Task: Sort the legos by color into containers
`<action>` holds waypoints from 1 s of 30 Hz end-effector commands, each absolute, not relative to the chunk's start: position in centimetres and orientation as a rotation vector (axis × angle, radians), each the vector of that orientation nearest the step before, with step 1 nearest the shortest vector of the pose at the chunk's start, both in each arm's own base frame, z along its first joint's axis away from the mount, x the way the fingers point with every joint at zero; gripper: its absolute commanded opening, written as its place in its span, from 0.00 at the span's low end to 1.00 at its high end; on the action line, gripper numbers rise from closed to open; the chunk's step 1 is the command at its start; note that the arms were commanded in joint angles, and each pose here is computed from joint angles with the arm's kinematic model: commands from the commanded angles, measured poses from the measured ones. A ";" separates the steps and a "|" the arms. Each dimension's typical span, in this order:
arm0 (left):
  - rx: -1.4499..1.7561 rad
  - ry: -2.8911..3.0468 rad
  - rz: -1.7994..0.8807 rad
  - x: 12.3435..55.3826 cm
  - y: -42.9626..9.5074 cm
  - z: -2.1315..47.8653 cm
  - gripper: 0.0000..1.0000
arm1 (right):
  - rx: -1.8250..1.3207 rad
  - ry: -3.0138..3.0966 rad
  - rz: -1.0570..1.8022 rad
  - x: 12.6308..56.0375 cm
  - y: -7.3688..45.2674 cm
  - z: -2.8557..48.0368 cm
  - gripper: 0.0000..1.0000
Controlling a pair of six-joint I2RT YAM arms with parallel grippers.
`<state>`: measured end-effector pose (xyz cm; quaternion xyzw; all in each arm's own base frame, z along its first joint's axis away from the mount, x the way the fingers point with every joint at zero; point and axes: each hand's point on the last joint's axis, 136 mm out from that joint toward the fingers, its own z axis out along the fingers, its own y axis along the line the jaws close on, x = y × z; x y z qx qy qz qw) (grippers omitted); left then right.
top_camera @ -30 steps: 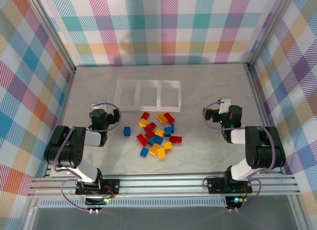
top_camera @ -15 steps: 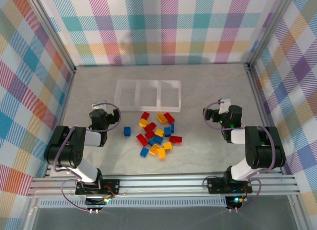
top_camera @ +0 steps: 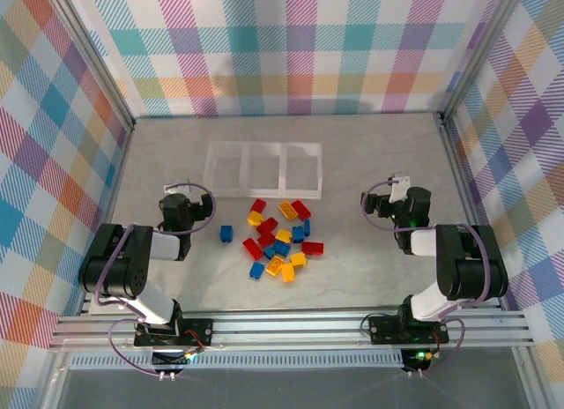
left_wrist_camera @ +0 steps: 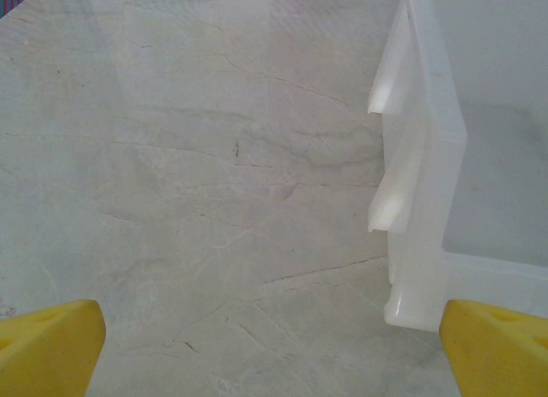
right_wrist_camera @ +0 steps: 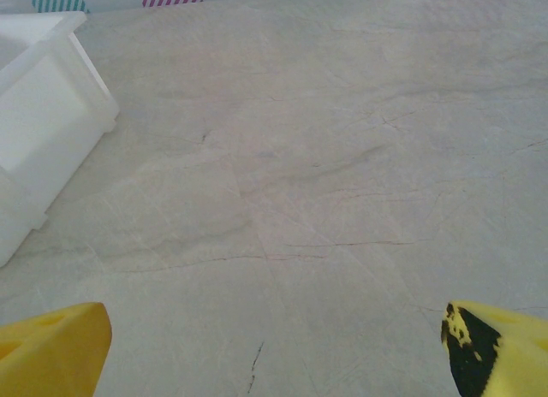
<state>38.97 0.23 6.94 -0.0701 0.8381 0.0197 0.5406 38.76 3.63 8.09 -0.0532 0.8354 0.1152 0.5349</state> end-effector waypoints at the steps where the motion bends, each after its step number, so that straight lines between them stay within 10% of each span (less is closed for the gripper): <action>1: -0.155 1.939 0.050 39.9 0.1 8.6 1.00 | -0.149 1.938 0.282 39.3 3.7 9.6 0.98; 20: -0.431 1.853 -0.191 33.7 -3.6 29.5 1.00 | -0.132 1.956 0.386 33.2 10.7 26.5 0.99; 30: -0.467 2.188 -0.109 28.4 -6.2 26.8 1.00 | -0.012 2.231 0.545 29.3 12.9 24.1 0.99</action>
